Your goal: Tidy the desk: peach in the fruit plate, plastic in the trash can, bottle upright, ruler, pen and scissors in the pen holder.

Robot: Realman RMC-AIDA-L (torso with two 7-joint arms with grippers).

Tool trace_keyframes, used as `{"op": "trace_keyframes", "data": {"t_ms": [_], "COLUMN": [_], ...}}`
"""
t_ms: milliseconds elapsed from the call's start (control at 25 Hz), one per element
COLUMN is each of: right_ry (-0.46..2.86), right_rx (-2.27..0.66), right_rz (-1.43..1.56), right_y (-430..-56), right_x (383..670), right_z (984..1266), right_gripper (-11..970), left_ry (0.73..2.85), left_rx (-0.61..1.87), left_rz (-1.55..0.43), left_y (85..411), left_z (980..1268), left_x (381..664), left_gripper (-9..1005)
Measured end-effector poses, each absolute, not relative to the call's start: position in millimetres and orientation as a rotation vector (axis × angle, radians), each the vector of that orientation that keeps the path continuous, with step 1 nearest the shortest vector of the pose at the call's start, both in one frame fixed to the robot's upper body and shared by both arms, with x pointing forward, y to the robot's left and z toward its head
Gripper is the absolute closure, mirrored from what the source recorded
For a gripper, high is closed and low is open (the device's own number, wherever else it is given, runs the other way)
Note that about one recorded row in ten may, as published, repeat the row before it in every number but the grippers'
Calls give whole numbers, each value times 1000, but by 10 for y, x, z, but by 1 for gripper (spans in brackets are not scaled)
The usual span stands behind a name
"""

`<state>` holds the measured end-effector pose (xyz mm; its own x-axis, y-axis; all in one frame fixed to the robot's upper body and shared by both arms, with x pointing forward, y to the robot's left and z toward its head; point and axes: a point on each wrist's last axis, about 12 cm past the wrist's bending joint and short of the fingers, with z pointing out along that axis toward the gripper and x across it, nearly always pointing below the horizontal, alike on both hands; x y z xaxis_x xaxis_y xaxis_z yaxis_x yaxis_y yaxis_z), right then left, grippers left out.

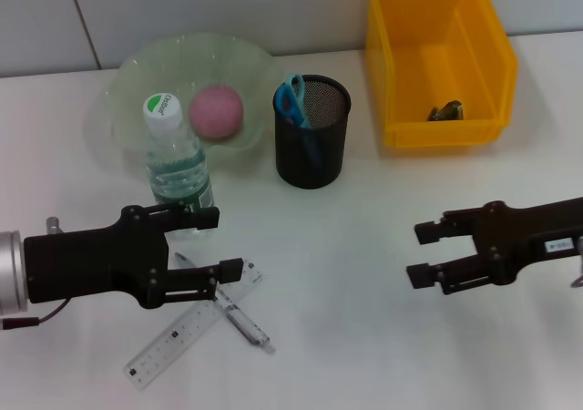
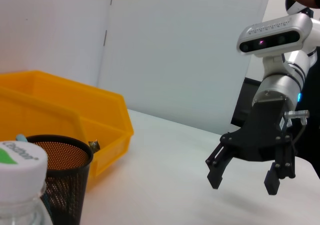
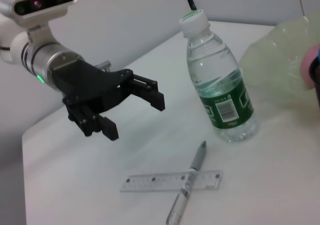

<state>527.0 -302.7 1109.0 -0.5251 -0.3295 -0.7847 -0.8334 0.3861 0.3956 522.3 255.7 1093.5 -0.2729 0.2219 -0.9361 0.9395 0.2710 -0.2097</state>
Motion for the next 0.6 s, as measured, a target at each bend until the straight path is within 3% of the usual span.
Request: {"op": "trace_keyframes", "data": {"t_ms": [600], "right_ry": [2104], "right_rx": [-1049], "right_rz": [1007], "right_y": [-3102], "right_x": [5289], "right_z": [11093], "right_gripper": [130], "left_ry": [1722], "left_rx": [1130], "left_rz": [-1047], "left_y": [2486], "left_z": [11062], "left_x": [5263], "left_gripper": [211]}}
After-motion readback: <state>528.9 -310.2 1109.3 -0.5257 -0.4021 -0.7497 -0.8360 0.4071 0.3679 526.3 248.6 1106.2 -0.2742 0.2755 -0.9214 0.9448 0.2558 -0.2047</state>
